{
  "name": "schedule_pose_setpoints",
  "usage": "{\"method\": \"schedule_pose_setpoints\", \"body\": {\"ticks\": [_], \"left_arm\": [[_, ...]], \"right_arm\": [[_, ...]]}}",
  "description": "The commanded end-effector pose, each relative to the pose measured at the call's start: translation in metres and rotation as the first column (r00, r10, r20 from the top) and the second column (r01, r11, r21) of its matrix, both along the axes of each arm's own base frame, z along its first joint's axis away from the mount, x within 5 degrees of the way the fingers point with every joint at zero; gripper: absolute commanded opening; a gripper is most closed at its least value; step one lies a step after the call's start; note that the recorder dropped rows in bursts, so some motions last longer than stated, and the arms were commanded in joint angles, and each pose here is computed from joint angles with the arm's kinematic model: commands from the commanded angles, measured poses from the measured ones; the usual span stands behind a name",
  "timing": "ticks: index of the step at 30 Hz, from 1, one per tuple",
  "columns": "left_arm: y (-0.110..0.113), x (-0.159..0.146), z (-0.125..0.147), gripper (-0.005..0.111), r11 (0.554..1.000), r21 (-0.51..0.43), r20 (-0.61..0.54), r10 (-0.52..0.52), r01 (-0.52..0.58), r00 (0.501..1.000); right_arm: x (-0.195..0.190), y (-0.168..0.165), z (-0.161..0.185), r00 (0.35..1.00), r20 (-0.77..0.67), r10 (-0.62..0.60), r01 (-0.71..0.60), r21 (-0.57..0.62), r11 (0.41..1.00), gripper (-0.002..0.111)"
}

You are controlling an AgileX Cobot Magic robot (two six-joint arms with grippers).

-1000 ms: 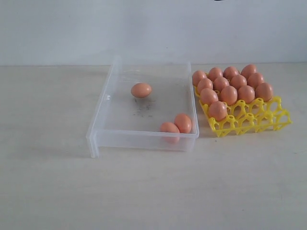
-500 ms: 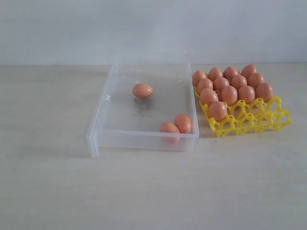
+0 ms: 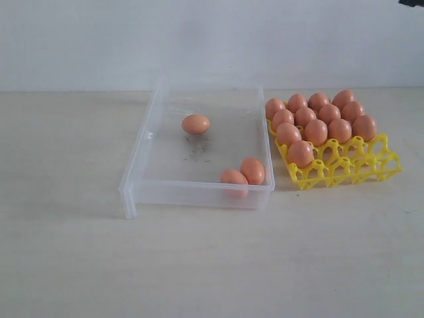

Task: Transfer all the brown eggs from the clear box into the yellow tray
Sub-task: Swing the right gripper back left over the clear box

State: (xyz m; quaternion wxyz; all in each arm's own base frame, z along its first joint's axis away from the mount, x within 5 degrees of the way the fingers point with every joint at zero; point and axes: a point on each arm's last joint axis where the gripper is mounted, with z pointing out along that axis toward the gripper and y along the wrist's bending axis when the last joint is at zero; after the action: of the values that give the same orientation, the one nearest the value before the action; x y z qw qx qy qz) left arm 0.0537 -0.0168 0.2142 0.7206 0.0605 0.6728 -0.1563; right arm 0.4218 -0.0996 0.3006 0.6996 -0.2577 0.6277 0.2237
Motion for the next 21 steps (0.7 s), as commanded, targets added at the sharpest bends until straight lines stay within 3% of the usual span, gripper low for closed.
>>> {"method": "schedule_pose_setpoints", "body": {"ticks": [1, 2, 4, 5, 6, 7, 8, 9, 13, 15, 17, 18, 19, 20, 21], "left_arm": [[0.000, 0.000, -0.001, 0.004, 1.000, 0.000, 0.000, 0.004, -0.004, 1.000], [0.000, 0.000, -0.001, 0.004, 1.000, 0.000, 0.000, 0.004, -0.004, 1.000], [0.000, 0.000, -0.001, 0.004, 1.000, 0.000, 0.000, 0.004, -0.004, 1.000], [0.000, 0.000, -0.001, 0.004, 1.000, 0.000, 0.000, 0.004, -0.004, 1.000], [0.000, 0.000, -0.001, 0.004, 1.000, 0.000, 0.000, 0.004, -0.004, 1.000], [0.000, 0.000, -0.001, 0.004, 1.000, 0.000, 0.000, 0.004, -0.004, 1.000], [0.000, 0.000, -0.001, 0.004, 1.000, 0.000, 0.000, 0.004, -0.004, 1.000], [0.000, 0.000, -0.001, 0.004, 1.000, 0.000, 0.000, 0.004, -0.004, 1.000], [0.000, 0.000, -0.001, 0.004, 1.000, 0.000, 0.000, 0.004, -0.004, 1.000], [0.000, 0.000, -0.001, 0.004, 1.000, 0.000, 0.000, 0.004, -0.004, 1.000], [0.000, 0.000, -0.001, 0.004, 1.000, 0.000, 0.000, 0.004, -0.004, 1.000], [0.000, 0.000, -0.001, 0.004, 1.000, 0.000, 0.000, 0.004, -0.004, 1.000], [0.000, 0.000, -0.001, 0.004, 1.000, 0.000, 0.000, 0.004, -0.004, 1.000], [0.000, 0.000, -0.001, 0.004, 1.000, 0.000, 0.000, 0.004, -0.004, 1.000], [0.000, 0.000, -0.001, 0.004, 1.000, 0.000, 0.000, 0.004, -0.004, 1.000]], "right_arm": [[-0.004, 0.098, -0.015, 0.941, -0.085, 0.327, -0.338, -0.237, 0.911, 0.000], [-0.006, 0.112, -0.019, 0.921, -0.126, 0.369, -0.389, -0.255, 0.885, 0.000], [-0.017, 0.180, -0.027, 0.824, -0.219, 0.522, -0.566, -0.280, 0.776, 0.000], [-0.016, 0.199, -0.030, 0.832, -0.239, 0.501, -0.554, -0.297, 0.778, 0.000], [-0.002, 0.217, -0.036, 0.912, -0.290, 0.290, -0.380, -0.335, 0.862, 0.000], [0.013, 0.224, -0.044, 0.952, -0.301, 0.059, -0.179, -0.387, 0.904, 0.000], [0.019, 0.234, -0.052, 0.960, -0.275, -0.047, -0.084, -0.446, 0.891, 0.001], [0.023, 0.240, -0.058, 0.964, -0.263, -0.044, -0.088, -0.468, 0.880, 0.002], [0.038, 0.237, -0.077, 0.960, -0.280, -0.028, -0.113, -0.474, 0.873, 0.008], [0.045, 0.225, -0.090, 0.970, -0.242, -0.027, -0.113, -0.546, 0.830, 0.009], [0.054, 0.205, -0.107, 0.994, -0.101, 0.033, -0.097, -0.737, 0.668, 0.008], [0.057, 0.201, -0.109, 0.997, -0.078, 0.014, -0.069, -0.766, 0.639, 0.006], [0.068, 0.190, -0.110, 0.992, -0.038, -0.121, 0.043, -0.802, 0.596, 0.002], [0.076, 0.183, -0.110, 0.976, -0.020, -0.219, 0.117, -0.797, 0.593, 0.000], [0.091, 0.169, -0.109, 0.921, -0.053, -0.385, 0.233, -0.719, 0.655, 0.000]]}}
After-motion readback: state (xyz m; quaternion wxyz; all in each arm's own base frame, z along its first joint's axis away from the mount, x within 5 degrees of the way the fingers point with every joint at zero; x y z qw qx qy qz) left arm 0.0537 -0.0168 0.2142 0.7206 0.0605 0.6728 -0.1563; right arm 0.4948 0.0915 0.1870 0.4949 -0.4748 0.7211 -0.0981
